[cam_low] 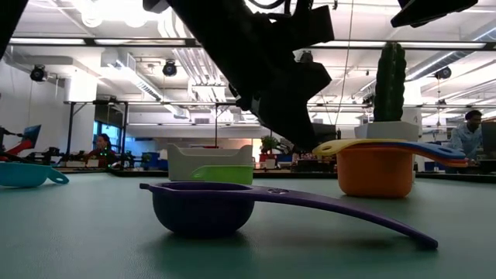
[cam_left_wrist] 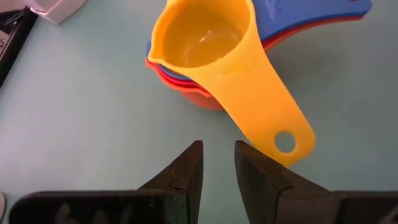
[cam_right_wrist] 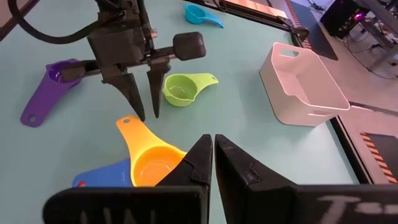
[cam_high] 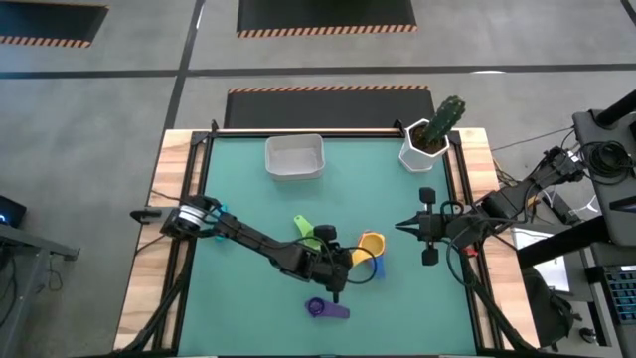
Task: Nest measuring cups in basket
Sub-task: Stack the yellow measuring cup on top of the blue measuring cup
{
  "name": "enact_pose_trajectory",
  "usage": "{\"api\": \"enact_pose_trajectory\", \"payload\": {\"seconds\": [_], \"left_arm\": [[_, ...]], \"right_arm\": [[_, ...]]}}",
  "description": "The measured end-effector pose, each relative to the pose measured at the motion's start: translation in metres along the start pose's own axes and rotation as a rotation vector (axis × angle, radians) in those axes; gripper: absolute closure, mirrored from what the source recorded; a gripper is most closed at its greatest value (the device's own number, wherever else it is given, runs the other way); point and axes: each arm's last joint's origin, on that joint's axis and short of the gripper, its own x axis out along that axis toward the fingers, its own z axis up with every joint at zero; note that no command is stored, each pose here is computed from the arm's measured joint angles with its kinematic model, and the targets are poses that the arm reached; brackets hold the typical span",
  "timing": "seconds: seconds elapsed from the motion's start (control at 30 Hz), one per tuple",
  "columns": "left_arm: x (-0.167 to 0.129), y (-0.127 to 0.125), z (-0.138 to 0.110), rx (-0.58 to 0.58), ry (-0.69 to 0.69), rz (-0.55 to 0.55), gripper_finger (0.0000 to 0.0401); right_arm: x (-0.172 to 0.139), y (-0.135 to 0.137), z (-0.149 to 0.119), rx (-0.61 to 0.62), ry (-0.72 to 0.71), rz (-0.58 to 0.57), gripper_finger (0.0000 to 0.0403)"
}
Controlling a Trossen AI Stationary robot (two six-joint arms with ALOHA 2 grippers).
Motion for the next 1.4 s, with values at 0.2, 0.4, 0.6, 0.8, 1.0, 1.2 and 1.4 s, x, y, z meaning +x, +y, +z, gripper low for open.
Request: {"api": "enact_pose_trajectory", "payload": {"seconds": [0.2, 0.4, 0.6, 0.8, 1.0, 1.2, 1.4], "left_arm": [[0.001, -0.003, 0.002, -0.018, -0.016, -0.062, 0.0368], [0.0, -0.009, 0.015, -0.093, -0.13, -0.153, 0.0395], [0.003, -0.011, 0.016, -0.081, -0.139, -0.152, 0.04], [-0.011, -0.009, 0.026, -0.001, -0.1, -0.139, 0.0401], [-0.023, -0.009, 0.024, 0.134, -0.02, -0.132, 0.0401], [-0.016, -0.012, 0.015, 0.148, -0.002, -0.116, 0.0401], [-0.005, -0.019, 0.012, 0.134, -0.026, -0.119, 0.0401]], "right_arm": [[0.0, 0.0, 0.0, 0.0, 0.001, 0.0, 0.0394], [0.0, 0.0, 0.0, 0.0, 0.001, 0.0, 0.0394], [0.0, 0.0, 0.0, 0.002, 0.004, -0.001, 0.0394], [0.001, 0.001, -0.003, 0.094, 0.023, 0.005, 0.0394], [0.017, 0.013, -0.034, 0.281, 0.171, 0.1, 0.0394], [0.039, 0.027, -0.085, 0.483, 0.36, 0.096, 0.0394], [0.06, 0.039, -0.114, 0.588, 0.377, 0.137, 0.0394]]}}
